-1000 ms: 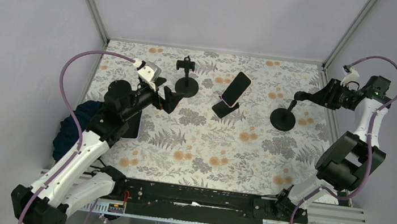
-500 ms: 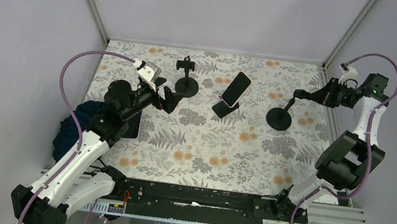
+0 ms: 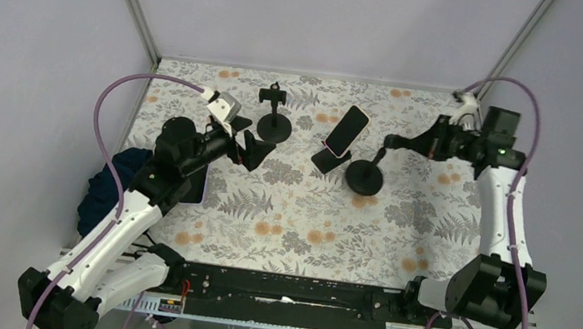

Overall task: Place the phone on the phone stand
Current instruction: Move the phone stand to the center of the board.

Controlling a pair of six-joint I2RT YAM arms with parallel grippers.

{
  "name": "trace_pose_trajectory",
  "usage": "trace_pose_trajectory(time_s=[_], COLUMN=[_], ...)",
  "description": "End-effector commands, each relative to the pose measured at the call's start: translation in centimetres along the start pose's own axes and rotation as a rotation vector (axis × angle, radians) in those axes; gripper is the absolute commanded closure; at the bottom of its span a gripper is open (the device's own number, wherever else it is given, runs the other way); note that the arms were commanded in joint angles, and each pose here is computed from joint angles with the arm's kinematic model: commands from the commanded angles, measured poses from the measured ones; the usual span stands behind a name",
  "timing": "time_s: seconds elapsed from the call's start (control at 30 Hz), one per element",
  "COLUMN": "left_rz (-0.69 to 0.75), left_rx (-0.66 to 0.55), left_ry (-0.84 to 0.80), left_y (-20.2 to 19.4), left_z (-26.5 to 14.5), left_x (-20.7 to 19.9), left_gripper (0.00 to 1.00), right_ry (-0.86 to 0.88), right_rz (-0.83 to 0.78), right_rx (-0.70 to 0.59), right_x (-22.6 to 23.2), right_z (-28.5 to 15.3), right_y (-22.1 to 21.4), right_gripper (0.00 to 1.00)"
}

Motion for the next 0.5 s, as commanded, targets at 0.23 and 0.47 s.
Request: trace_pose_trajectory(time_s=[0.23, 0.47], left_rz=[-0.145, -0.2], left_rx=[-0.172, -0.271], left_ry=[-0.278, -0.195], left_y=[0.1, -1.8], left_z=[0.0, -1.3], left_x=[-6.6, -8.4], left_gripper=[0.01, 0.01], right_ry=[0.21, 0.221], right_rz=[-0.085, -0.135], right_rx=[0.109, 0.124], right_x=[9.3, 9.5], right_z=[5.3, 5.9], right_y=[-7.3, -8.9], right_gripper=[1.0, 1.0])
Point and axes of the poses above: each gripper's point midway between its finger pads, its own z axis out along the fingers, its own x axis along the line the jaws close on, y = z × x, the point moved 3 cm from there along -z, back along the fingers, and after that the axes turned 11 degrees about z, right-handed, at the moved point
